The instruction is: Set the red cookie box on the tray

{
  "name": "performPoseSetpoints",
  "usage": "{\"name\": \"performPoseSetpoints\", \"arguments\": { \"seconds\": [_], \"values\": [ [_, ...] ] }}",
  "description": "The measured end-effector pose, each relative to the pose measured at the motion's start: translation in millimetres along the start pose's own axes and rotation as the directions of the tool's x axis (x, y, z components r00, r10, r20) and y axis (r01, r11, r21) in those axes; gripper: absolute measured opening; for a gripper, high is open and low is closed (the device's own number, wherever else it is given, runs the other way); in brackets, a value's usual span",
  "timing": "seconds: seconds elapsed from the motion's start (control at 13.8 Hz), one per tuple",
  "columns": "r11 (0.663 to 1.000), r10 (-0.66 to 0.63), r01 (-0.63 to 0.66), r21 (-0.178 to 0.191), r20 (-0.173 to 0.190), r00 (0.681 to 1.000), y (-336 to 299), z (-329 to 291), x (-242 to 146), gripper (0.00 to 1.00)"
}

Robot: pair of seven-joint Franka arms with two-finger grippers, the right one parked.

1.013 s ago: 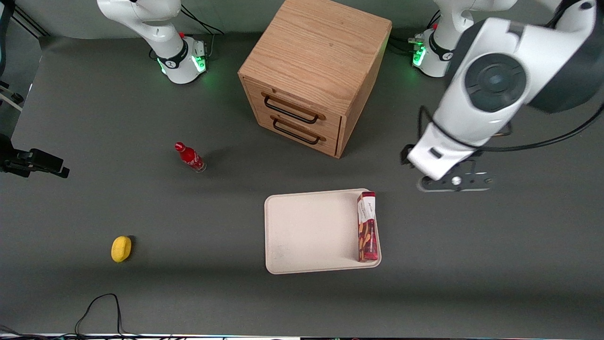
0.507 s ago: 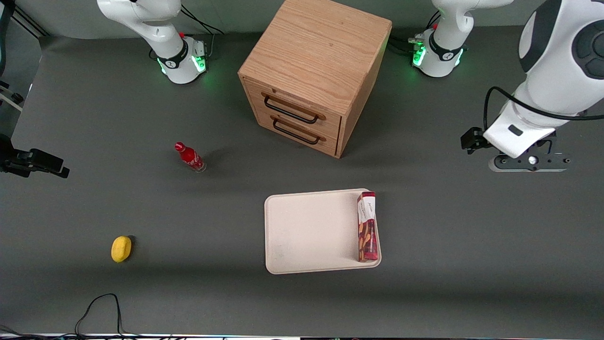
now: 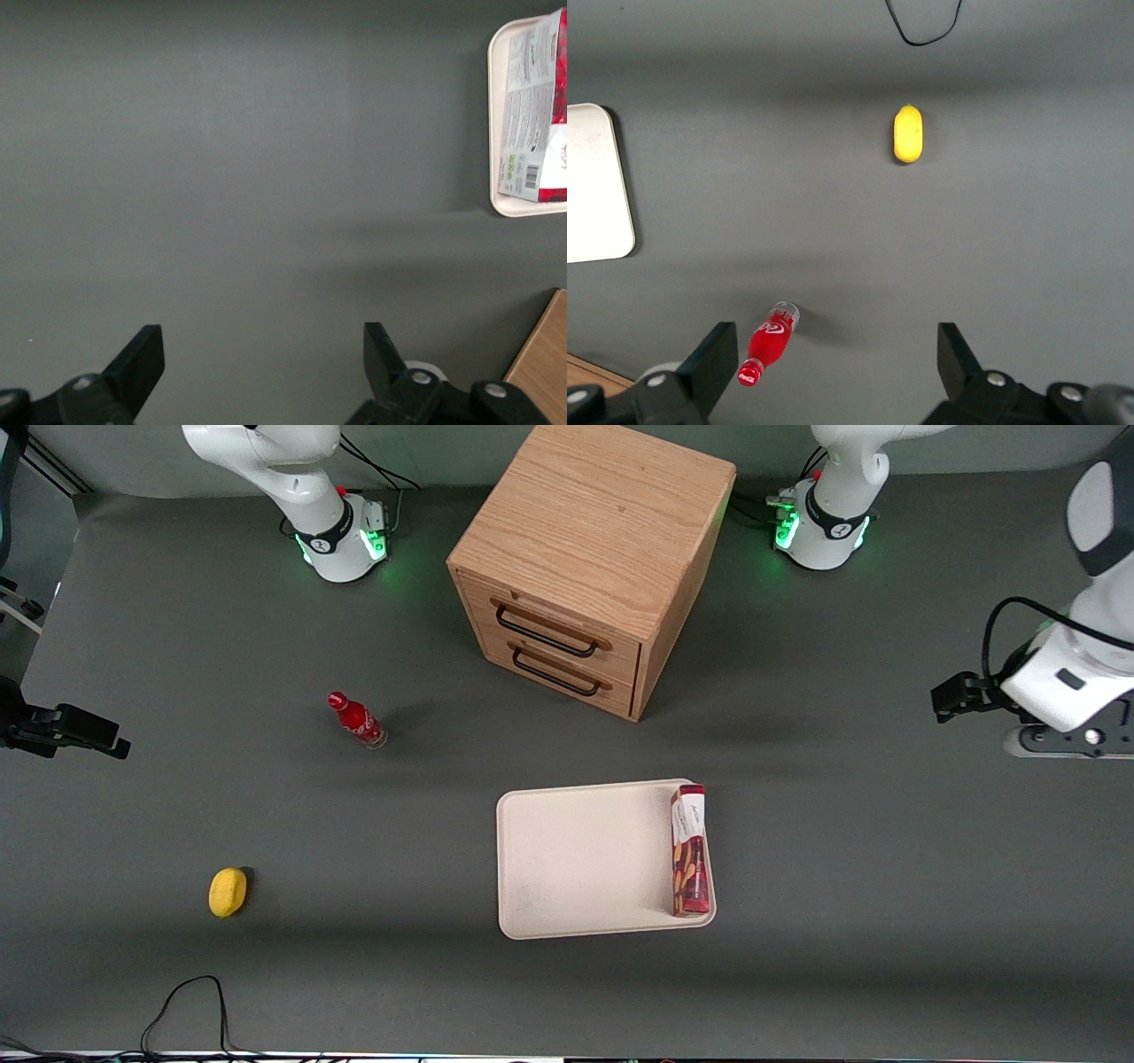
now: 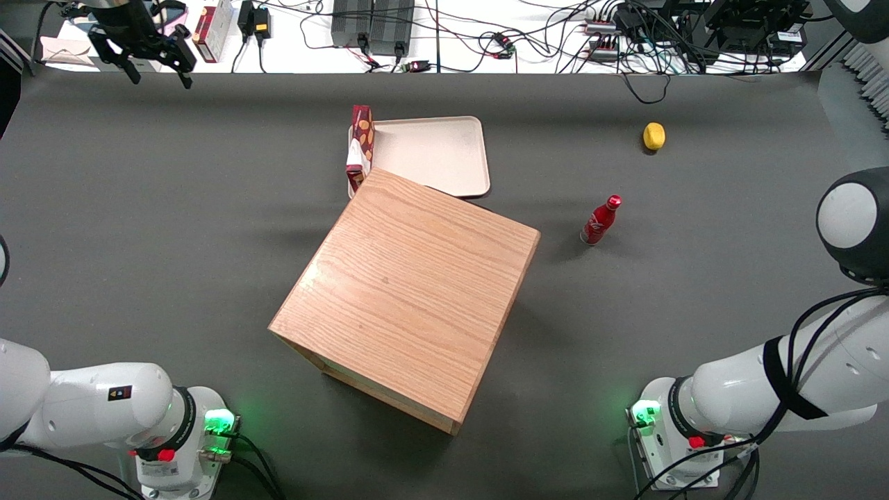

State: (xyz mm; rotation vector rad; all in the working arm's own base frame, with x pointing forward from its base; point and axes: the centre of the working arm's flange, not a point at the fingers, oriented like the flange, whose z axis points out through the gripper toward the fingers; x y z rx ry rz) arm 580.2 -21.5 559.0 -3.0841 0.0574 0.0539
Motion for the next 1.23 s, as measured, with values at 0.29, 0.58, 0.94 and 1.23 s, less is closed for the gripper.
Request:
{"name": "performPoseSetpoints", "arguments": {
  "seconds": [0.29,0.58,0.94,1.23],
  "values": [
    [1.000,0.009,-0.009,-0.018,-0.021,1.000,-25.2,-5.7,0.8,1.00],
    [1.000,0.013,-0.013,-0.019,-0.036,0.999,-19.4,-17.2,0.7,1.00],
    [0.999,0.009,-0.008,-0.031,0.008,1.000,-17.9,-13.6,-4.1,1.00],
    [0.999,0.012,-0.010,-0.048,0.035,0.999,-14.2,-11.6,-7.0,1.00]
  ]
}}
